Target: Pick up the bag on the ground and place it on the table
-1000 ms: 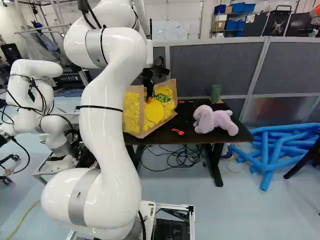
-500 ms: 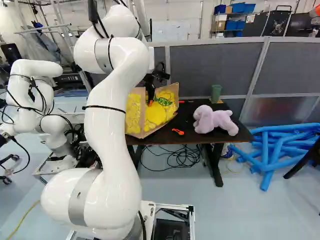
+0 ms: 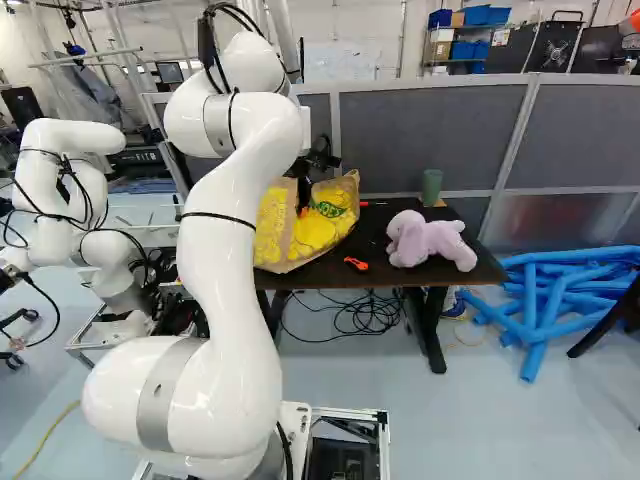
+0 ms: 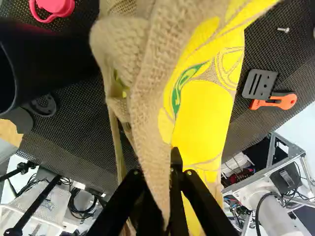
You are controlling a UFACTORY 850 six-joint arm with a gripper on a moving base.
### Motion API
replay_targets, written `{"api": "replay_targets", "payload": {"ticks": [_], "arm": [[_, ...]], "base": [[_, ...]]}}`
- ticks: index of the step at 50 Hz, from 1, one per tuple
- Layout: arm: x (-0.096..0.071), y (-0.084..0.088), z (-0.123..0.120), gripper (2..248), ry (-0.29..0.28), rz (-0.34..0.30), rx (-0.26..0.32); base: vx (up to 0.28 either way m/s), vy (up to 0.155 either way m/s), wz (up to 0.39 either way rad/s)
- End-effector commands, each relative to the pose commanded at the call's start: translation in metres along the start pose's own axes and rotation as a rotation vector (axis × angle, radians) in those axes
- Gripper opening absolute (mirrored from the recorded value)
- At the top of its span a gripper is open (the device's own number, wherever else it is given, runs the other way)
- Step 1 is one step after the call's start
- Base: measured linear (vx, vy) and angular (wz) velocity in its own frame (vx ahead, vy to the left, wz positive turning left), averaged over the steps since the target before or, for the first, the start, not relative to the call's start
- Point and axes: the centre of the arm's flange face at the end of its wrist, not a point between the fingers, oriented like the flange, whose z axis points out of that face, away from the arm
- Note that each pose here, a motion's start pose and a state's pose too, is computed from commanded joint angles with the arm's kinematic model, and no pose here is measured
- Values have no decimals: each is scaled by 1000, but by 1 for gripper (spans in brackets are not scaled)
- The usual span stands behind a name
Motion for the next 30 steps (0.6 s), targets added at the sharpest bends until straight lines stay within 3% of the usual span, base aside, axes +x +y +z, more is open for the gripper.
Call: {"api": "replay_targets", "payload": {"ticks": [1,5,6,10,11,15,16,21,22,26,27,30], "arm": [[0,0,0,36,0,0,0],[0,0,1,36,0,0,0],[0,0,1,71,0,0,0],[0,0,1,71,0,0,0],[0,0,1,107,0,0,0],[0,0,1,107,0,0,0],[0,0,1,144,0,0,0],[0,0,1,144,0,0,0],[0,0,1,180,0,0,0],[0,0,1,180,0,0,0],[0,0,1,216,0,0,0],[0,0,1,216,0,0,0]], "base": [[0,0,0],[0,0,0],[0,0,0],[0,0,0],[0,0,0],[0,0,0],[0,0,0],[0,0,0],[0,0,0],[0,0,0],[0,0,0],[0,0,0]]}}
